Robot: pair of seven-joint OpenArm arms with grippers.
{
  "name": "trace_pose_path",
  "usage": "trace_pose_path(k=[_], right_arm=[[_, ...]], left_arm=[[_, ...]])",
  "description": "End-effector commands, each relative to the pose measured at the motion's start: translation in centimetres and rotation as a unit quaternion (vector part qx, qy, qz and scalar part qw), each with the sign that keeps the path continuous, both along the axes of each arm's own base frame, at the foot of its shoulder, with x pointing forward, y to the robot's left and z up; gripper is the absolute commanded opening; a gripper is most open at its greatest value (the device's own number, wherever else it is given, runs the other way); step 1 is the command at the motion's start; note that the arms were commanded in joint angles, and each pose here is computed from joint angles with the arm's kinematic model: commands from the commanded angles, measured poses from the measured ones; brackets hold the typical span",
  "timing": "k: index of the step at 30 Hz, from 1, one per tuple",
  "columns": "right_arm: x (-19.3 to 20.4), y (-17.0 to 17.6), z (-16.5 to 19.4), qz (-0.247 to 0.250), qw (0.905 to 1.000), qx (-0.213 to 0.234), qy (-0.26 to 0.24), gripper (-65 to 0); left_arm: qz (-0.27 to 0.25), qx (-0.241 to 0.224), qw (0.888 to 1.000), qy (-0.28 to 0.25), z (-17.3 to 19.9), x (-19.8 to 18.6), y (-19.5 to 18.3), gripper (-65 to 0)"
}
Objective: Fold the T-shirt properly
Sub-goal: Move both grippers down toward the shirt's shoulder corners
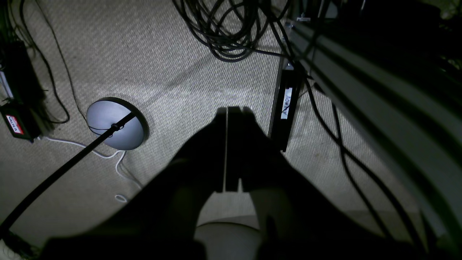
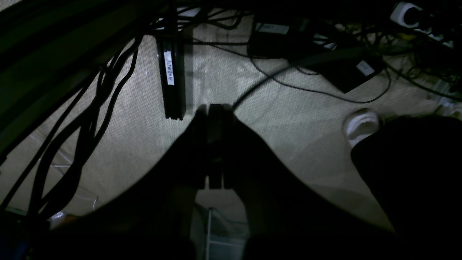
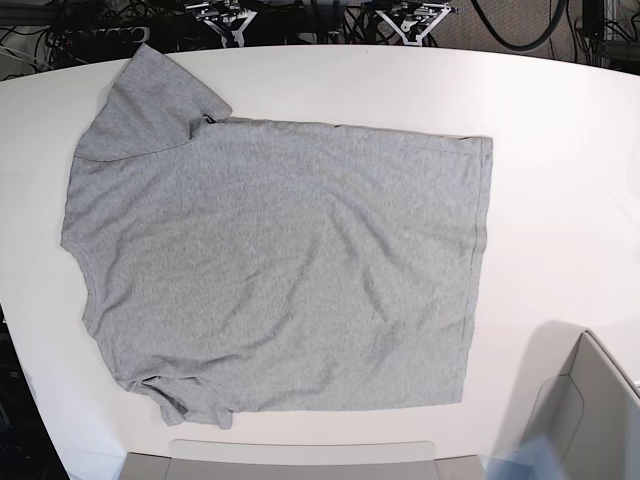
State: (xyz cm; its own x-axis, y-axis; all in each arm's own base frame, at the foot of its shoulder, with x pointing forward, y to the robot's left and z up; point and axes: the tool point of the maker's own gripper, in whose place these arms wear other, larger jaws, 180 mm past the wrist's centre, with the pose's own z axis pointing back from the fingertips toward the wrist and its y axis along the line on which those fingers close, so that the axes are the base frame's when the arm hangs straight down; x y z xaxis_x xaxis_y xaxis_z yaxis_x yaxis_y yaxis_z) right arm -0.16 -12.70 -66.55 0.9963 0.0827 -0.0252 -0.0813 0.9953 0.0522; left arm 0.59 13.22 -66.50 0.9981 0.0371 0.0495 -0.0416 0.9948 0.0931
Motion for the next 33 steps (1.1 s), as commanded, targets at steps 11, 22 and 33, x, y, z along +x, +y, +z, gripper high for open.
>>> trace_pose_path(k=[11, 22, 33], right_arm=[[-1.0, -0.3, 0.0, 0.0, 1.0, -0.001, 0.005, -64.7], [-3.9, -2.9, 0.3, 0.006, 0.9998, -0.018, 0.005, -64.6], [-8.4, -3.4, 2.0, 0.018, 0.9996, -0.014, -0.016, -64.7]], left_arm=[[0.0, 0.008, 1.0, 0.016, 0.1, -3.6, 0.7, -64.9], [-0.004, 0.036, 0.999, -0.006, 0.8, -5.1, 4.3, -64.8], [-0.02, 0.064, 0.998, -0.012, 2.4, -9.4, 7.8, -64.7]])
